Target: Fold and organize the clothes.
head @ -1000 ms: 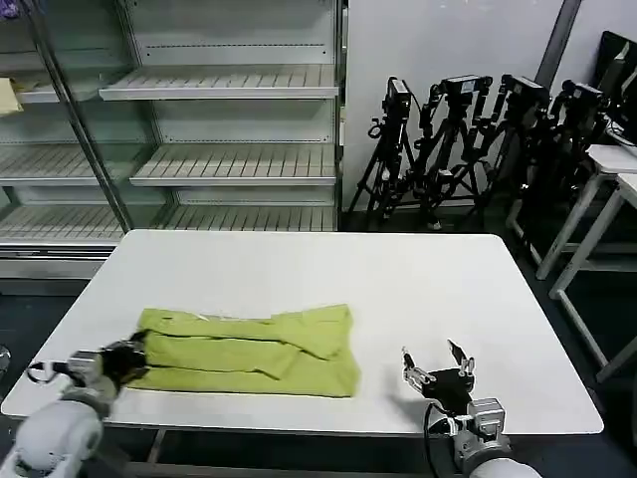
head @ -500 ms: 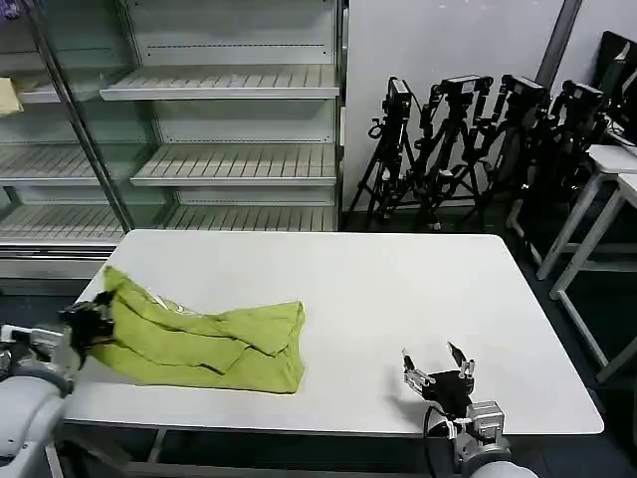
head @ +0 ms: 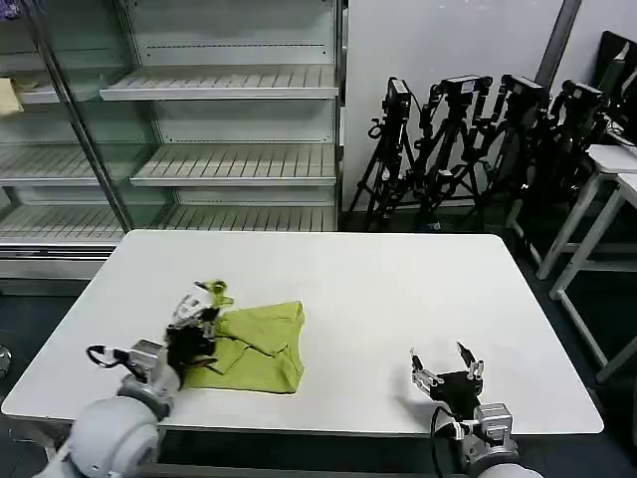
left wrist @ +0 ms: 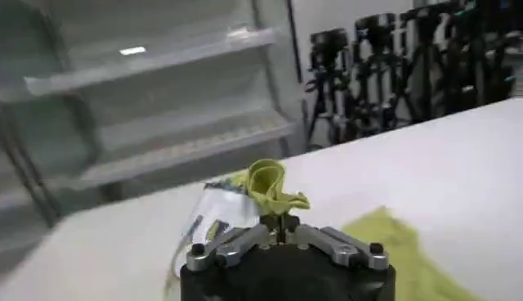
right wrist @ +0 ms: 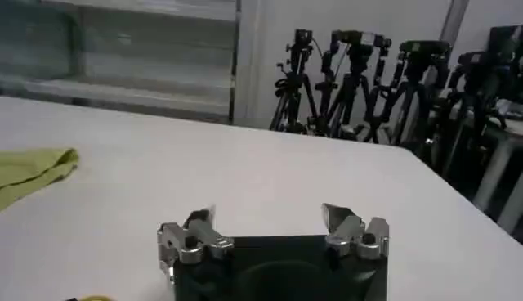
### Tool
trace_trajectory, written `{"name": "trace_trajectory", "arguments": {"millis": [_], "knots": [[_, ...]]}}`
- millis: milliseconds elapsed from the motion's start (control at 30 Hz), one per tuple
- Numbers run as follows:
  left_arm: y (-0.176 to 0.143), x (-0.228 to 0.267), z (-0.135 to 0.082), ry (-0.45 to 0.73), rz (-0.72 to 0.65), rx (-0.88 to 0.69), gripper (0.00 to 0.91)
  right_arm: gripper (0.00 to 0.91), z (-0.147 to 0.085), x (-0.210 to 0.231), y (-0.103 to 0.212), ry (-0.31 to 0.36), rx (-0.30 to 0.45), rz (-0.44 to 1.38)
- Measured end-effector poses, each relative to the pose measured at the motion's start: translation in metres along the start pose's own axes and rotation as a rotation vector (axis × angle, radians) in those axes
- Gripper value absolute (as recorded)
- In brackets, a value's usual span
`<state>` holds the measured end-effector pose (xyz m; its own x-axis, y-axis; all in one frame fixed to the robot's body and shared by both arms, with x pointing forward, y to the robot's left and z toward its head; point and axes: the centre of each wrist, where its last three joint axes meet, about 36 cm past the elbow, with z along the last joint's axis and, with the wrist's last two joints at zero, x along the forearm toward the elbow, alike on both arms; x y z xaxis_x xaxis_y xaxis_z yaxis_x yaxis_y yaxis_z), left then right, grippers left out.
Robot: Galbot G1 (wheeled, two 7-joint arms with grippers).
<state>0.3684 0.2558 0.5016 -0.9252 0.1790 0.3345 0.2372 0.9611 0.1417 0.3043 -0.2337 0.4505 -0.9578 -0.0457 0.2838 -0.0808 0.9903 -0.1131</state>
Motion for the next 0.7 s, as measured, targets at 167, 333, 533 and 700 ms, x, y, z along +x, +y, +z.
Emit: {"name": "trace_trajectory", "arguments": {"millis": [167, 333, 533, 700], "knots": [[-0.021, -0.009, 0.002, 0.018, 0.043, 0.059, 0.010, 0.907, 0.000, 0.000, 0.000, 0.000, 0.000, 0.004], [-0.033, -0.014, 0.003, 0.035, 0.079, 0.096, 0.010, 0.907, 0.000, 0.000, -0.001, -0.001, 0.001, 0.005], [-0.044, -0.020, 0.002, 0.042, 0.110, 0.126, 0.010, 0.907, 0.000, 0.000, -0.002, -0.001, 0.002, 0.007], [-0.050, -0.027, 0.003, 0.046, 0.117, 0.139, 0.010, 0.907, 0.000, 0.000, -0.002, -0.002, 0.003, 0.007]]}}
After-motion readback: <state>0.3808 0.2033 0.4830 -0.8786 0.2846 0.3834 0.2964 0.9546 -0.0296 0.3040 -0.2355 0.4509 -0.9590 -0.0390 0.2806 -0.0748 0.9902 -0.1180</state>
